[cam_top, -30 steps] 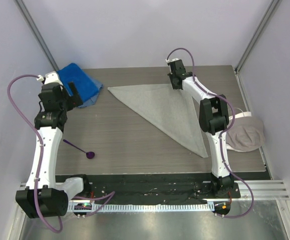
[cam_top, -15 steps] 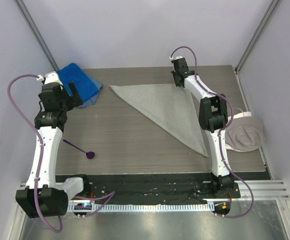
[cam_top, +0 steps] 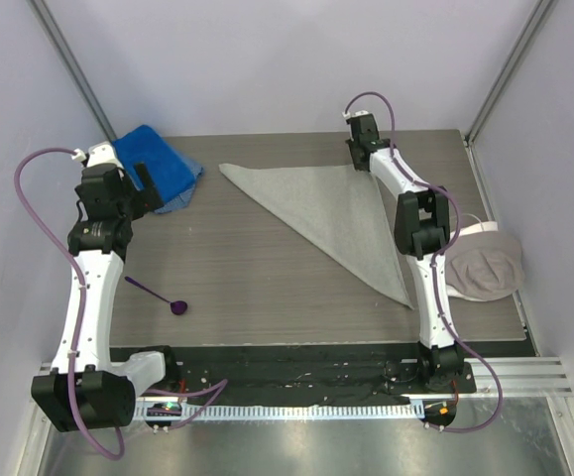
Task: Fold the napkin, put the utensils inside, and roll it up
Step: Fold the napkin
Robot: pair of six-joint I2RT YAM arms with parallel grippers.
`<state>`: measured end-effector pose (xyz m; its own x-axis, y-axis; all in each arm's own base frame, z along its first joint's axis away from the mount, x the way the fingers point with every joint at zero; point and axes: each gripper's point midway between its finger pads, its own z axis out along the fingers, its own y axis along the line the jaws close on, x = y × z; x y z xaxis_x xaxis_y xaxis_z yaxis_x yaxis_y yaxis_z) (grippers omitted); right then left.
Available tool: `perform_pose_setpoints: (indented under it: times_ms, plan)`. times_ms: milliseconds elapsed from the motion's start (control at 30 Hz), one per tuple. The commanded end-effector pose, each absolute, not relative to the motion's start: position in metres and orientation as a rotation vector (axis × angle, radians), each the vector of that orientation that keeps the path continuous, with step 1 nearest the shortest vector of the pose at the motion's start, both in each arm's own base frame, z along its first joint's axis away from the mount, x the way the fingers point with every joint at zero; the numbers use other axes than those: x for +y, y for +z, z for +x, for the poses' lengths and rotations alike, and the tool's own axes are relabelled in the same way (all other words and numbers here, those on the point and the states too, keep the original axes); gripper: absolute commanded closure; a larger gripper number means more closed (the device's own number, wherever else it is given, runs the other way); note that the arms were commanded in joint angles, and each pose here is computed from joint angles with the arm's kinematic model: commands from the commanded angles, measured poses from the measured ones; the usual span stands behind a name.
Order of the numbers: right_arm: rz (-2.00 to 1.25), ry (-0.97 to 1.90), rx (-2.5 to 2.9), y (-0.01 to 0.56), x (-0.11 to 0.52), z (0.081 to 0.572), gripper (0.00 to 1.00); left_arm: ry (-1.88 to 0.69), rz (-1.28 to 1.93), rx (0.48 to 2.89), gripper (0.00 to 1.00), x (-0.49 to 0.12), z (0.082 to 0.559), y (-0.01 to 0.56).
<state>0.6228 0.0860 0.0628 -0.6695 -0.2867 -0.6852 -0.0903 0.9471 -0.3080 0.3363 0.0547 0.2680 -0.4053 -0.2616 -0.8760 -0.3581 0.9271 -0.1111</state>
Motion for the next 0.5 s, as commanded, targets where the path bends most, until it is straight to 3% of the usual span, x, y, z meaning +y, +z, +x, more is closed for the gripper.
perform_pose_setpoints:
  times_ms: [0, 300, 400, 433, 467]
  plan:
    - [-0.264, -0.344, 2.218, 0.084, 0.084, 0.642, 0.99, 0.123, -0.441, 1.966, 0.0, 0.06, 0.342, 0.279]
    - [-0.266, -0.368, 2.215, 0.081, 0.081, 0.646, 0.97, 0.115, -0.454, 1.979, 0.0, 0.06, 0.344, 0.273]
    - [-0.254, -0.366, 2.223, 0.086, 0.079, 0.642, 0.77, 0.113, -0.461, 1.998, 0.0, 0.059, 0.345, 0.267]
    - [-0.251, -0.363, 2.222, 0.089, 0.079, 0.64, 0.59, 0.109, -0.469, 2.01, 0.0, 0.059, 0.346, 0.263]
    - [-0.243, -0.356, 2.217, 0.094, 0.08, 0.639, 0.51, 0.106, -0.471, 2.022, 0.0, 0.058, 0.346, 0.26]
